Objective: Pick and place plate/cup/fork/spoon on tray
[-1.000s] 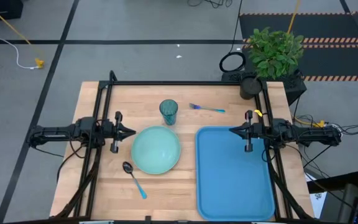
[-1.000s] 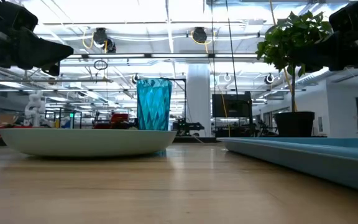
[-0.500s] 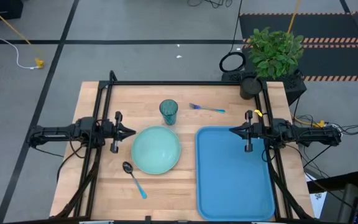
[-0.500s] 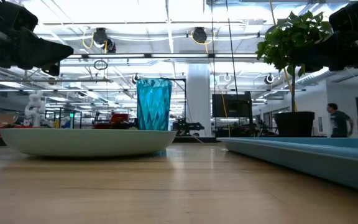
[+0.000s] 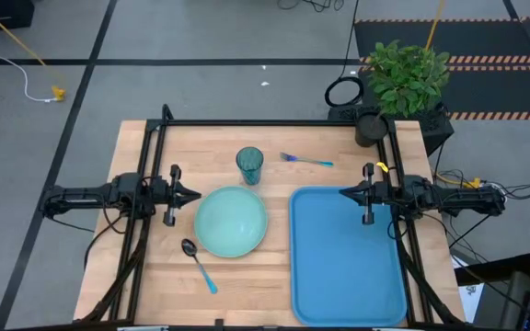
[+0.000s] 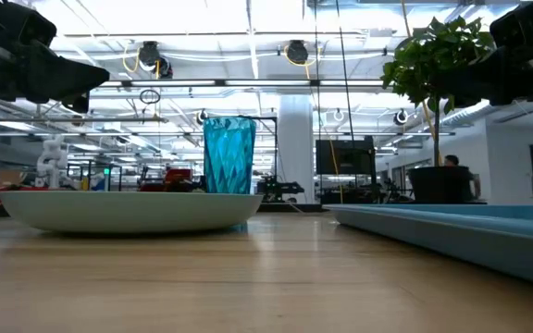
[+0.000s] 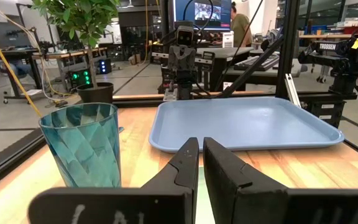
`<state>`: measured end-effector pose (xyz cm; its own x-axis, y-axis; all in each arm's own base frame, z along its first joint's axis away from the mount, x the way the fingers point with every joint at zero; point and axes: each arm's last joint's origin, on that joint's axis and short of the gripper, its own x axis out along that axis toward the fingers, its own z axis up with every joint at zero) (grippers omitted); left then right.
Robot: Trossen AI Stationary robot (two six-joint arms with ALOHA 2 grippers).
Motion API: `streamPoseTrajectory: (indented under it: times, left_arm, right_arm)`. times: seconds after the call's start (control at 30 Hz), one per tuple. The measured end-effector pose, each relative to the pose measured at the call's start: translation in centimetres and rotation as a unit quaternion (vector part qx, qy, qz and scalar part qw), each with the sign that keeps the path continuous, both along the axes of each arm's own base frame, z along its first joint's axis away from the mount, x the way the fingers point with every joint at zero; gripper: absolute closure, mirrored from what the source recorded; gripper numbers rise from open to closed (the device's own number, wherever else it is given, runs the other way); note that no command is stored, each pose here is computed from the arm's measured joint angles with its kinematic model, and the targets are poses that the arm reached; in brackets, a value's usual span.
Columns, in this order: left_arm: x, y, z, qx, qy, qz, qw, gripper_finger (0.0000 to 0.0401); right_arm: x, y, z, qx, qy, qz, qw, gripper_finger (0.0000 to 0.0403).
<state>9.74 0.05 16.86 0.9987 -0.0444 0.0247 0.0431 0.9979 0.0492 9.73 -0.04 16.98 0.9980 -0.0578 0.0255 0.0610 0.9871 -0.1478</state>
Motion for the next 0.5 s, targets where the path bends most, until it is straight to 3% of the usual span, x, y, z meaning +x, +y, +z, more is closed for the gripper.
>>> streamPoseTrajectory:
  times: [0.23,0.5]
  left_arm:
    - [0.0,0.0,0.5,-0.021,-0.024,-0.001,0.999,0.0373]
    - [-0.8,0.0,3.5,0.007,-0.188,0.011,0.982,0.0374]
  right_arm:
    - [0.0,0.0,0.0,0.000,0.000,0.000,1.000,0.0403]
    - [0.0,0.0,0.0,0.000,0.000,0.000,1.000,0.0403]
